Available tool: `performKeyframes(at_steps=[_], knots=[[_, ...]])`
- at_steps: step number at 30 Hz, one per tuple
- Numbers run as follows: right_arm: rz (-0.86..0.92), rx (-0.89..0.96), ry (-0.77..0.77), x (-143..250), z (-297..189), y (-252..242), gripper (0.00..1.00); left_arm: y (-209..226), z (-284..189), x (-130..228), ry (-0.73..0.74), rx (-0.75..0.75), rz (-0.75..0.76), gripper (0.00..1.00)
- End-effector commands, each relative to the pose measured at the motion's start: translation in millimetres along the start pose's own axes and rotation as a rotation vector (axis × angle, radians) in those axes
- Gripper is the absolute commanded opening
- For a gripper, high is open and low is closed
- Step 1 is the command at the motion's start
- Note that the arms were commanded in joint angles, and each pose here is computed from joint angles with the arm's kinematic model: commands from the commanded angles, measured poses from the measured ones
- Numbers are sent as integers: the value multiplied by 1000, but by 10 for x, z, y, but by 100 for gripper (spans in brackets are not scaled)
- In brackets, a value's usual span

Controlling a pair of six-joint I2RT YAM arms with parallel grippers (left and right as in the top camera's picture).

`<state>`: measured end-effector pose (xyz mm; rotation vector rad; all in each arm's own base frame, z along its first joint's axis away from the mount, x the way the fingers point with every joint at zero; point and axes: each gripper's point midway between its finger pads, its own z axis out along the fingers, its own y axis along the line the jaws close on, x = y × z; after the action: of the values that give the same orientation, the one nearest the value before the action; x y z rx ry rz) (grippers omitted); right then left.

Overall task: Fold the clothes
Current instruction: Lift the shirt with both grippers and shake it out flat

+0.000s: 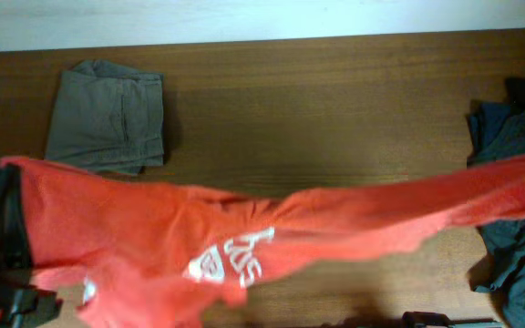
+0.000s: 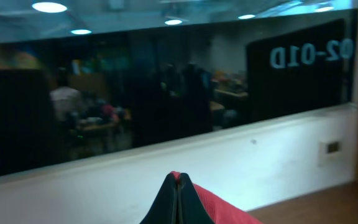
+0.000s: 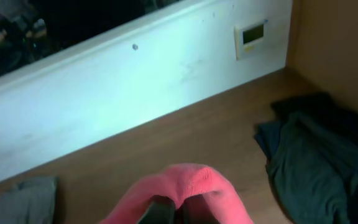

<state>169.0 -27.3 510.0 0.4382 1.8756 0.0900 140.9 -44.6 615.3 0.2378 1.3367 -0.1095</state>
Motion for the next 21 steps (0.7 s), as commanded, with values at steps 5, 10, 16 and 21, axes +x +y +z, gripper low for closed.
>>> performKeyframes(at_steps=[5, 10, 16, 21], knots=[[-8, 67, 123, 121, 423, -72, 4, 316, 542, 537, 190, -37, -54, 0], [-19, 130, 323, 354, 1300, -111, 4, 336, 1280, 1218, 371, 155, -160, 0], [-32, 152, 534, 785, 2741, -126, 4, 207, 2296, 2473, 603, 366, -310, 0], [-28, 135, 538, 1028, 3683, -137, 7, 97, 3026, 3473, 690, 352, -281, 6]])
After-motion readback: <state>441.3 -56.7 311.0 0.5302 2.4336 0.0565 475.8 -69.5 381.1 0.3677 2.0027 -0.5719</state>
